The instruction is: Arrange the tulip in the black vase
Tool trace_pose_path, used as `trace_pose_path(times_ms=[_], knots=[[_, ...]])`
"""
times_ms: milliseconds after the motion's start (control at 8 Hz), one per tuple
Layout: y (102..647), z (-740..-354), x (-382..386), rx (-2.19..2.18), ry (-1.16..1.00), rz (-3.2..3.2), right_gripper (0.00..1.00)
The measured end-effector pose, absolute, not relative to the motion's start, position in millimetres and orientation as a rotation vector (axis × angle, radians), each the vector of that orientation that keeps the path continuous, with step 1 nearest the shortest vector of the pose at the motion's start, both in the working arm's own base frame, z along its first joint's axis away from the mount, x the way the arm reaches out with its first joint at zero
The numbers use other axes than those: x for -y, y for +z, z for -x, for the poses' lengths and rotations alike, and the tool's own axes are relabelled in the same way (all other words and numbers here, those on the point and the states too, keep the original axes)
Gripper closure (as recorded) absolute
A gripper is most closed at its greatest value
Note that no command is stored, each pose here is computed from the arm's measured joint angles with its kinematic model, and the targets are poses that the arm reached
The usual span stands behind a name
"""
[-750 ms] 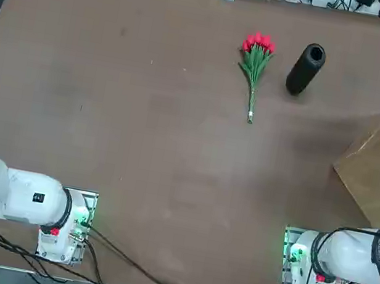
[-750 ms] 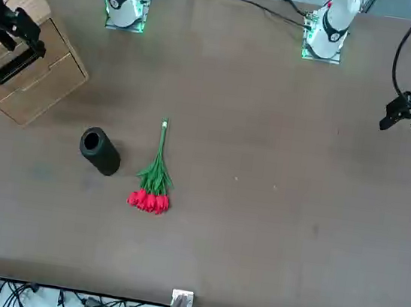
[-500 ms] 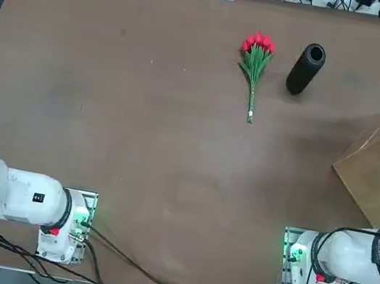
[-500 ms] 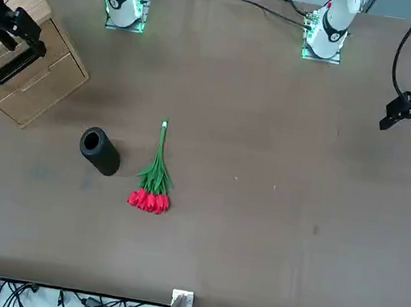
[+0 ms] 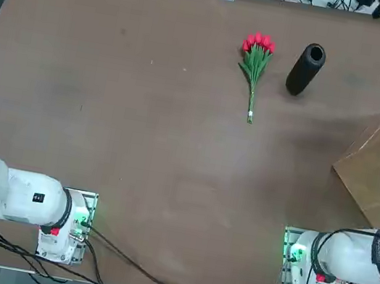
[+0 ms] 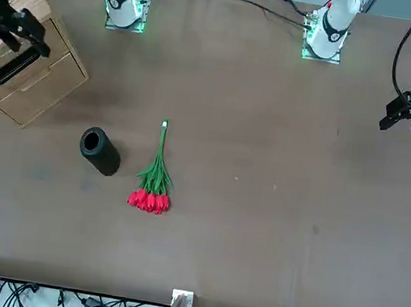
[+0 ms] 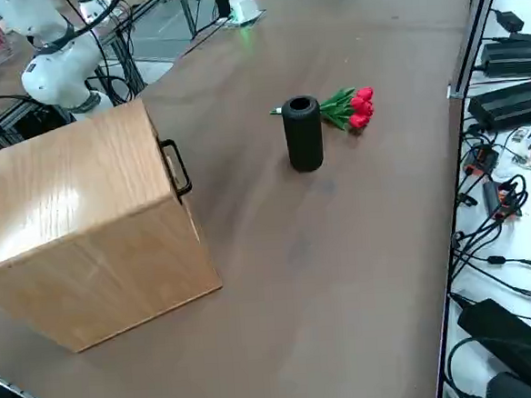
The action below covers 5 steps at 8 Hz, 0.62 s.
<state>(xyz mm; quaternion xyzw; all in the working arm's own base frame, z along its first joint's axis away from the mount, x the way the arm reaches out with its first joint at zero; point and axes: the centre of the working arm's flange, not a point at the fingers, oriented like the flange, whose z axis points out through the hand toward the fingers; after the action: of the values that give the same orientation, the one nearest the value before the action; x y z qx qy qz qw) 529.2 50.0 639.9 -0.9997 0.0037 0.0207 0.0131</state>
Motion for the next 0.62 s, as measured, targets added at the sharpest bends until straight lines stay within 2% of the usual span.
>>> trace_pose_path(times_ms=[250, 625], knots=[[609.3, -544.6, -102.7, 0.092, 0.034, 3.115, 0.00], [530.0, -562.8, -192.4, 0.154, -0.041, 3.108, 0.00]])
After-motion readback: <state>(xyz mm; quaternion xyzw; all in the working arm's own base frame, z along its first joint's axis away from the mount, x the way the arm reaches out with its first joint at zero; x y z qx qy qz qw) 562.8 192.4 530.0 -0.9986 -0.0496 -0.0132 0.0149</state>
